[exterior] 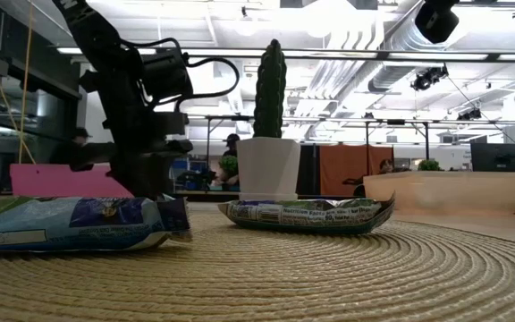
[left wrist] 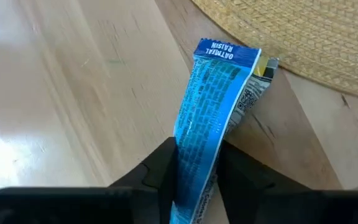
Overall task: Pick and place Granola Bars by type
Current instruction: Put the blue granola bar into the red bin
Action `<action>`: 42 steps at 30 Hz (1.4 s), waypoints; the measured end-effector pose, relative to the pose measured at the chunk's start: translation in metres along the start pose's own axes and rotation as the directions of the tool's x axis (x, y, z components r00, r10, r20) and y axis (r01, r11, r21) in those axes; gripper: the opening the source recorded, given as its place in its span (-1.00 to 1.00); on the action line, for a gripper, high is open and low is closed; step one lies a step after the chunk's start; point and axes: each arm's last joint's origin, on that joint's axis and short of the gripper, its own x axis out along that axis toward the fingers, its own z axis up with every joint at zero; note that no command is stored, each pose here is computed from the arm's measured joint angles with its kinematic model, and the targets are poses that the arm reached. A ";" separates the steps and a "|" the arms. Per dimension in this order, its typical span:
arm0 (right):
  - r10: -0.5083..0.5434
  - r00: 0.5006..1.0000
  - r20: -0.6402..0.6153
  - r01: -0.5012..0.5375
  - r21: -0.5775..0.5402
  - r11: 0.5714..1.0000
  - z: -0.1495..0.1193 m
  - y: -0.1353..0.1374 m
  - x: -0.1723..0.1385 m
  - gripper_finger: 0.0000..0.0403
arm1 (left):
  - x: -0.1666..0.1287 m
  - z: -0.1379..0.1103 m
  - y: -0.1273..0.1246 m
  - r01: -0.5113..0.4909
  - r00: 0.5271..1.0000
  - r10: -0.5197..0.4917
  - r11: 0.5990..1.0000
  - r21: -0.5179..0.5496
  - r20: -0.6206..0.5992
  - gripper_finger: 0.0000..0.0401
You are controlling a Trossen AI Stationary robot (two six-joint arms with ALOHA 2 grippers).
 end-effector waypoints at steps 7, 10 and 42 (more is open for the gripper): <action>0.000 1.000 0.000 0.000 0.000 1.000 0.000 0.000 0.000 -0.20 | 0.000 0.000 0.001 -0.028 1.000 0.026 0.995 -0.093 -0.015 -0.65; 0.000 1.000 -0.001 0.000 0.000 1.000 0.000 0.000 0.000 -0.20 | -0.003 0.002 0.003 -0.029 1.000 0.027 0.989 -0.144 -0.014 -0.69; -0.012 1.000 0.004 0.012 -0.007 1.000 0.000 -0.001 0.000 -0.20 | -0.173 0.054 0.068 0.514 0.722 -0.054 0.708 -0.484 0.689 -0.72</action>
